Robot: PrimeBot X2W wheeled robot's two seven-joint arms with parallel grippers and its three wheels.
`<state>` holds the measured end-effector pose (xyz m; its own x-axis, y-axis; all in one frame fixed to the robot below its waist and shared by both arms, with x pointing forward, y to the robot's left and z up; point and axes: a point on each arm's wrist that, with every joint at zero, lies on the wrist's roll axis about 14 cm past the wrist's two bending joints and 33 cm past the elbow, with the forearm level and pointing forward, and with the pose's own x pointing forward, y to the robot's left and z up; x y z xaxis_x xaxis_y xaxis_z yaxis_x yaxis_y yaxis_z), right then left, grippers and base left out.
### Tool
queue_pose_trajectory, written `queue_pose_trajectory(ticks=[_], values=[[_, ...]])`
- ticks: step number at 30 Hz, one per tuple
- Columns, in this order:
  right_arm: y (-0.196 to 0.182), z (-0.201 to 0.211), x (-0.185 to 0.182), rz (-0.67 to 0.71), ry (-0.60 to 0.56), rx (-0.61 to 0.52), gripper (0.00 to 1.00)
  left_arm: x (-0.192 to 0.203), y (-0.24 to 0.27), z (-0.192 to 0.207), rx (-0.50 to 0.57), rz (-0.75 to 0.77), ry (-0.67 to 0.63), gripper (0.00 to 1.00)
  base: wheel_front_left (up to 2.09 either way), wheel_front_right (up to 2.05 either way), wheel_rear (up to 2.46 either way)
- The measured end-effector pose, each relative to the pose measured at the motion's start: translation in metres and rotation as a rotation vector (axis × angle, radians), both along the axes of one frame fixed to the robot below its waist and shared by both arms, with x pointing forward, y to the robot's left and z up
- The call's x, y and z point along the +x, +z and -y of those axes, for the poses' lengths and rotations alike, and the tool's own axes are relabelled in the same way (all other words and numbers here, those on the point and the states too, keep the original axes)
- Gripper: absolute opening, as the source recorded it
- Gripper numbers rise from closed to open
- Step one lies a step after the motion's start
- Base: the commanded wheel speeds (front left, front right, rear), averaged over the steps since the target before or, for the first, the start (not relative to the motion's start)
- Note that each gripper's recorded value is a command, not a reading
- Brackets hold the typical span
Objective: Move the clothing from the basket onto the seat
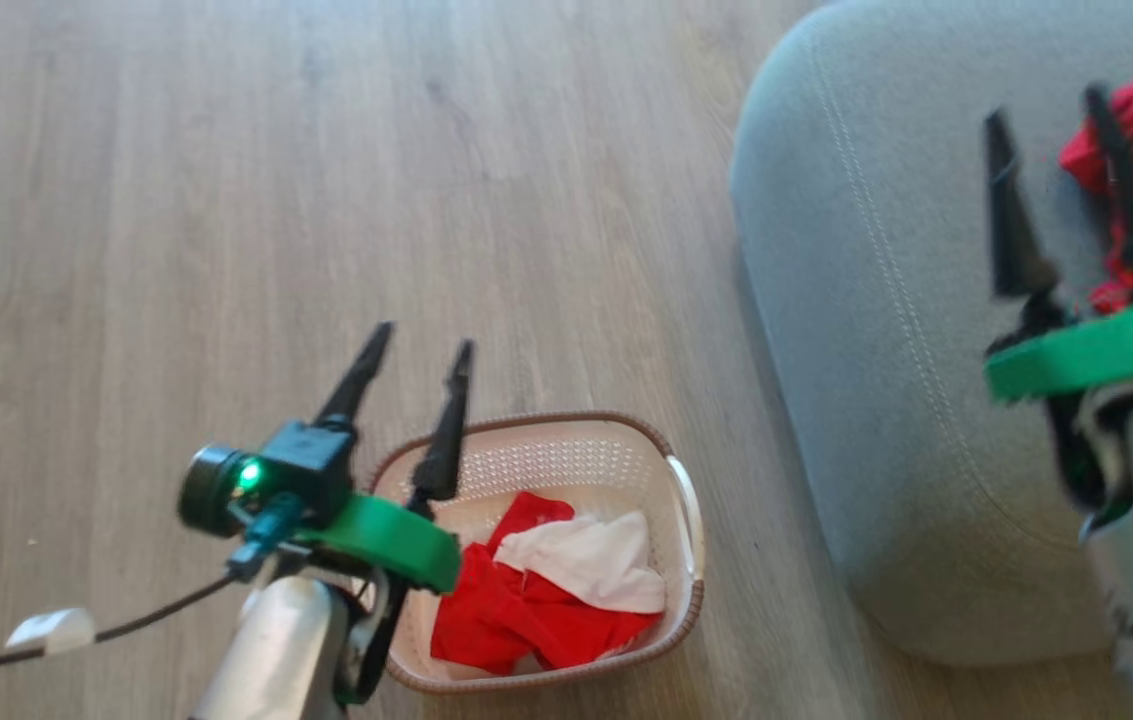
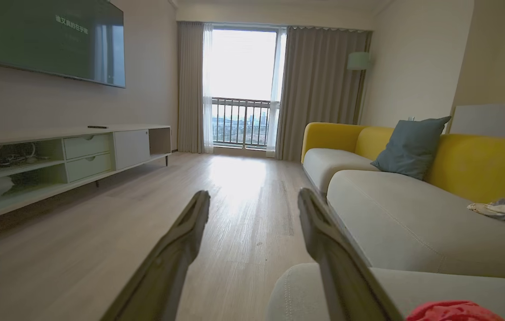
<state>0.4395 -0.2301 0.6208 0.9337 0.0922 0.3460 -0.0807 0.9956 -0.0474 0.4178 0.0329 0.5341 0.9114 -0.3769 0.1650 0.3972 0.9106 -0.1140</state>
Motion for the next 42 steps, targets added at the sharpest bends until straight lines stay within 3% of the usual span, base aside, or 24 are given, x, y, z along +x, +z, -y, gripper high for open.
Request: queue_pose_trajectory(ticks=[4, 13, 18, 23, 42], values=[[-0.025, -0.029, -0.015, -0.048, 0.059, 0.111, 1.00, 0.000, 0.001, -0.041, -0.026, -0.015, 0.152, 1.00, 0.00, 0.00, 0.00], [-0.073, -0.054, -0.039, -0.172, 0.073, 0.175, 1.00, -0.007, 0.002, -0.087, -0.033, -0.023, 0.317, 1.00, 0.00, 0.00, 0.00], [-0.088, -0.055, -0.047, -0.210, 0.051, 0.193, 1.00, -0.020, -0.019, -0.097, -0.017, -0.082, 0.345, 1.00, 0.00, 0.00, 0.00], [-0.102, -0.062, -0.053, -0.249, 0.058, 0.123, 1.00, -0.025, -0.029, -0.100, -0.006, -0.110, 0.353, 1.00, 0.00, 0.00, 0.00], [-0.104, -0.061, -0.054, -0.256, 0.039, 0.134, 1.00, -0.027, -0.030, -0.094, -0.003, -0.114, 0.335, 1.00, 0.00, 0.00, 0.00]])
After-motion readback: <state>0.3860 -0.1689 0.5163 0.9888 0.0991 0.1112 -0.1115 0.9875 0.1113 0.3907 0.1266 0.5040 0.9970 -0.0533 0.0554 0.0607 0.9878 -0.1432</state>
